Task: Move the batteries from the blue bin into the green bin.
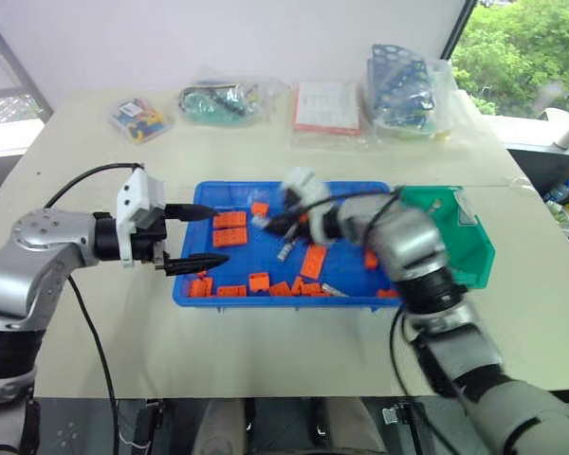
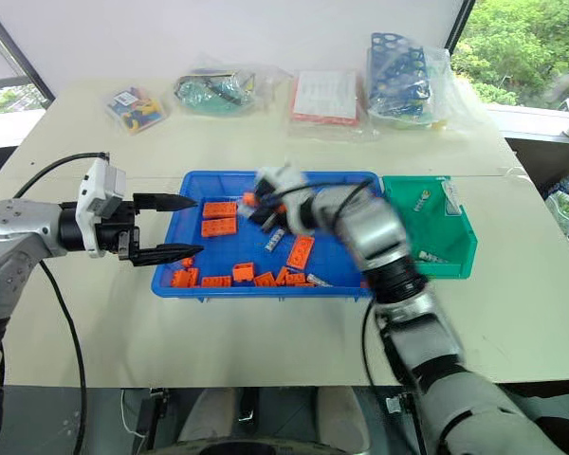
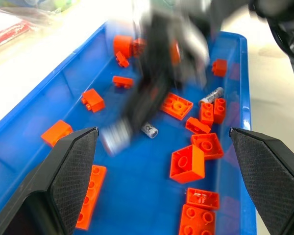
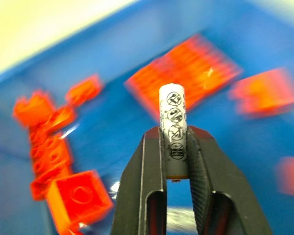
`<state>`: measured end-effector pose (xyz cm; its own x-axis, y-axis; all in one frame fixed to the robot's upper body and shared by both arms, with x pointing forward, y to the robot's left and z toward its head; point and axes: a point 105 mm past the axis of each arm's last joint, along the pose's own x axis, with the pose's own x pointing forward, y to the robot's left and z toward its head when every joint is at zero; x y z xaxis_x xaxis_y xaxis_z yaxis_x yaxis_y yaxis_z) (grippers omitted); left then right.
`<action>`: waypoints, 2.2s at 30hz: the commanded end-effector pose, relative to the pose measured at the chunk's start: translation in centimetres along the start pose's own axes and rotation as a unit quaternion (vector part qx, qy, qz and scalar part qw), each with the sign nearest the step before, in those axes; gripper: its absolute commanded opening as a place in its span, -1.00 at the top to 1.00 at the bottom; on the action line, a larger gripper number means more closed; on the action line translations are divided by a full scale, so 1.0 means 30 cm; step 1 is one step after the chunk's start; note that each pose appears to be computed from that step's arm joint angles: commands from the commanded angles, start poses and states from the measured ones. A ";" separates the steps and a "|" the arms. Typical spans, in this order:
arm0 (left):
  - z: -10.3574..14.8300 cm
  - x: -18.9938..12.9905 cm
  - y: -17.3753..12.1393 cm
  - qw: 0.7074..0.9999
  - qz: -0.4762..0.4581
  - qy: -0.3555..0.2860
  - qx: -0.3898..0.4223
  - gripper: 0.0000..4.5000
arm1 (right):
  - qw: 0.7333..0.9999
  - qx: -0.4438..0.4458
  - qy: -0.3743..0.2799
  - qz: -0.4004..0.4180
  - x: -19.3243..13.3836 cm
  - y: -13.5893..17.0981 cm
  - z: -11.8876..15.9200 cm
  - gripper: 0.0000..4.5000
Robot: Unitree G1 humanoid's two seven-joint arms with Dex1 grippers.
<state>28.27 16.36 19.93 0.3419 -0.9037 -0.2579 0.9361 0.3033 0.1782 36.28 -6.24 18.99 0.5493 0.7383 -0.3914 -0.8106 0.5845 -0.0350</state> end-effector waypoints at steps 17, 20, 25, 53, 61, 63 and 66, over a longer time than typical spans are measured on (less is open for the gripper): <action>0.048 0.064 0.033 0.998 -0.033 -0.025 0.037 -1.00 | 0.958 -0.017 0.063 -0.279 -0.551 -0.281 -0.153 -0.28; 0.051 0.071 0.035 0.998 -0.037 -0.026 0.039 -1.00 | 0.970 -0.052 0.002 -0.237 -0.483 -0.251 -0.038 -0.28; 0.055 0.077 0.029 0.998 -0.039 -0.027 0.041 -1.00 | 0.990 -0.119 -0.049 -0.051 -0.267 -0.037 0.054 -0.28; 0.059 0.015 -0.003 0.999 0.014 -0.025 0.032 -1.00 | 0.892 -0.380 0.117 0.217 0.131 0.048 -0.178 -0.28; 0.075 0.016 0.009 0.999 0.016 -0.029 0.037 -1.00 | 0.899 -0.360 0.131 0.213 0.178 0.017 -0.222 0.26; 0.078 0.016 0.010 0.999 0.016 -0.030 0.037 -1.00 | 0.903 -0.354 0.121 0.212 0.179 0.023 -0.216 0.72; 0.078 0.017 0.011 0.999 0.013 -0.030 0.037 -1.00 | 0.916 -0.338 0.091 0.196 0.162 0.030 -0.180 0.97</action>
<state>28.70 15.19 20.97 0.3570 -0.9091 -0.2145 0.9247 0.3114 0.2192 37.24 -3.92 11.60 0.1803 0.7257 -0.6640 -0.9113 -0.1307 -0.3904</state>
